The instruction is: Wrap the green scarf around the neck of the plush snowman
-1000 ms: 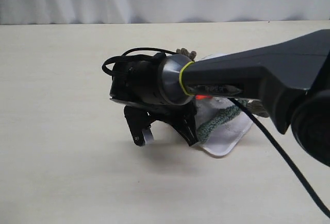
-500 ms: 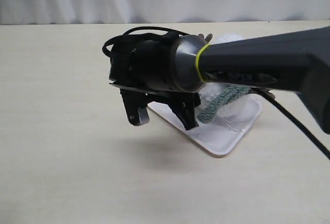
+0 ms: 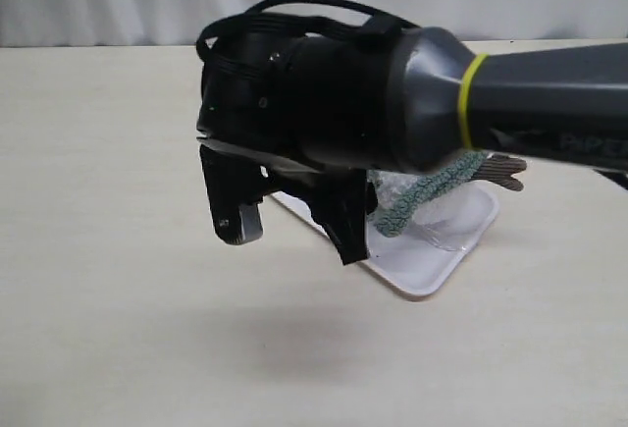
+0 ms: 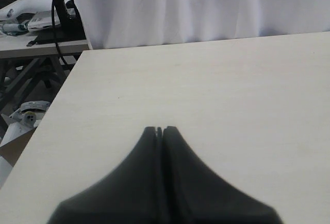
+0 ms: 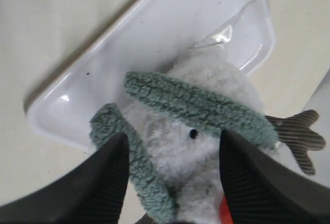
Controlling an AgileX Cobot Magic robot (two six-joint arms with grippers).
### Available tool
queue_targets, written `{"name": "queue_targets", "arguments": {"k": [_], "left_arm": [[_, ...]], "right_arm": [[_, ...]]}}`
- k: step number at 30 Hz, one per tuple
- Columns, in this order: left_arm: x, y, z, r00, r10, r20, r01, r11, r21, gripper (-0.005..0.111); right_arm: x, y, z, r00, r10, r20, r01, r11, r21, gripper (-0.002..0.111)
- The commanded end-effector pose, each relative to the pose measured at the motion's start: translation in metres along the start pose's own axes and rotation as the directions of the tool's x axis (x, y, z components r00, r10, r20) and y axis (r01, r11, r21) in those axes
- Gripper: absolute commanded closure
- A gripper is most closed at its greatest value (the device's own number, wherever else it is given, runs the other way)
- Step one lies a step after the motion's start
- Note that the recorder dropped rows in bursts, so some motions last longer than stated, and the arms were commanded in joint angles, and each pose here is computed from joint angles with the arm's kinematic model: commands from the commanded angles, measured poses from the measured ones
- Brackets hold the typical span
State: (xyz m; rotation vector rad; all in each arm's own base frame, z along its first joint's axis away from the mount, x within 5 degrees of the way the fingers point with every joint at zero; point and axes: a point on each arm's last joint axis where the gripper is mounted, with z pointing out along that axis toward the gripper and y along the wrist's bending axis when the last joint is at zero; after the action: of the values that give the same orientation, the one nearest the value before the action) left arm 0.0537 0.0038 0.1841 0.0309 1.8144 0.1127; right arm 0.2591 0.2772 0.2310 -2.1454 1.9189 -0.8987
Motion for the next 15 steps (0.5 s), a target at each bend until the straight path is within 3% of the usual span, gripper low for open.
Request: {"name": "queue_targets", "arguments": {"k": [1, 9, 15], "left_arm": [[0.000, 0.000, 0.000, 1.000, -0.004, 0.007, 0.004, 1.000, -0.004, 0.107], [0.000, 0.000, 0.000, 1.000, -0.004, 0.007, 0.004, 1.000, -0.004, 0.107], [0.000, 0.000, 0.000, 1.000, -0.004, 0.007, 0.004, 1.000, -0.004, 0.107]], "right_arm": [[0.009, 0.017, 0.008, 0.999, -0.043, -0.029, 0.041, 0.997, -0.060, 0.057], [0.024, 0.044, 0.039, 0.961, -0.208, -0.181, 0.202, 0.978, -0.050, 0.057], [0.024, 0.054, 0.052, 0.953, -0.248, -0.173, 0.253, 0.967, 0.006, 0.057]]}}
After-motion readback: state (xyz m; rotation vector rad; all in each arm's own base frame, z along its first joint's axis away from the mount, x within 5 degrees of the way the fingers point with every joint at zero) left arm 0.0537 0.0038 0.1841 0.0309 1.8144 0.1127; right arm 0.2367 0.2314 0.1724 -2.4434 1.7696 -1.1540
